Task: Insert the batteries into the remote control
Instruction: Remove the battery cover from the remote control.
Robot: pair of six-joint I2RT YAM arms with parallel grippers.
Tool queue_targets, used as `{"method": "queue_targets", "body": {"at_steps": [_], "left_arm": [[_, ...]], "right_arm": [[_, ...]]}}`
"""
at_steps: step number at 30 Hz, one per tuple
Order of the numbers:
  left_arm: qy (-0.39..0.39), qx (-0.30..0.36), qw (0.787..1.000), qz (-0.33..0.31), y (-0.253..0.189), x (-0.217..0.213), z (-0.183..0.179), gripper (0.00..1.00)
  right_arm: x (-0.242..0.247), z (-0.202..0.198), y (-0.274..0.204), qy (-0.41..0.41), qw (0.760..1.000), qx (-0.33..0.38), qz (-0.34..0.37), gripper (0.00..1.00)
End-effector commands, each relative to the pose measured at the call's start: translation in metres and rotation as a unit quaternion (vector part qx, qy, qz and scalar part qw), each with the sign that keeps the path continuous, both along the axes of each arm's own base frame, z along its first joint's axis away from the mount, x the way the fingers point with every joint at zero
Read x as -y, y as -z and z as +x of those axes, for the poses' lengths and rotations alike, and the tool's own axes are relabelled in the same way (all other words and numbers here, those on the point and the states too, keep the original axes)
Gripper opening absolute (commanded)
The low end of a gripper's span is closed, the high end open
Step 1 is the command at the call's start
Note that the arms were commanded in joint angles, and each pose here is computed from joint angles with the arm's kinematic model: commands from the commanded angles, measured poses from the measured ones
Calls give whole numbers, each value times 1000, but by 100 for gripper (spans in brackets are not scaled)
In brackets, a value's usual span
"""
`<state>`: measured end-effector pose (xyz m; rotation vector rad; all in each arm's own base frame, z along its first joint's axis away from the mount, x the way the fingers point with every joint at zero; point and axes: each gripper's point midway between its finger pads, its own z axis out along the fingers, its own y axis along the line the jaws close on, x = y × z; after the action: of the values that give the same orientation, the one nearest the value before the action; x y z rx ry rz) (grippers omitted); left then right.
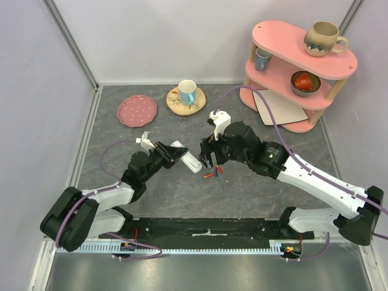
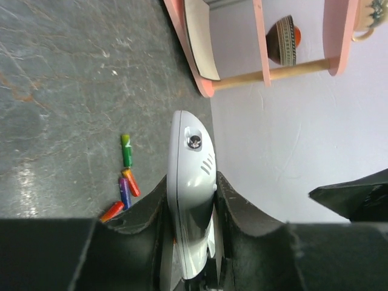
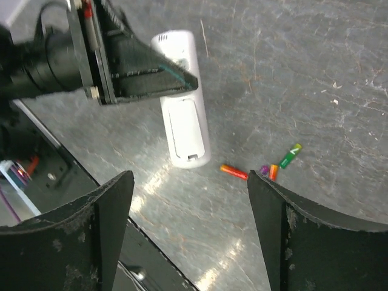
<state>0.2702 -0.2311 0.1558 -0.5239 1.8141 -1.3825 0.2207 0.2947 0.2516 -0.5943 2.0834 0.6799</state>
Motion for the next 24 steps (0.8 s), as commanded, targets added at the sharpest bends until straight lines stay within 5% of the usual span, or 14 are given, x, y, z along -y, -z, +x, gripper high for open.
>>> {"method": "queue_targets", "body": {"at_steps": [1,24], "left_arm": [[92,60,991,-71,-44,23,-17,2],[124,74,986,-79,-53,33,-19,2]], "right_arm": [[10,-9,19,-36,995,14,-94,83],[-20,-14,58,-63,987,7,-147,77]]}}
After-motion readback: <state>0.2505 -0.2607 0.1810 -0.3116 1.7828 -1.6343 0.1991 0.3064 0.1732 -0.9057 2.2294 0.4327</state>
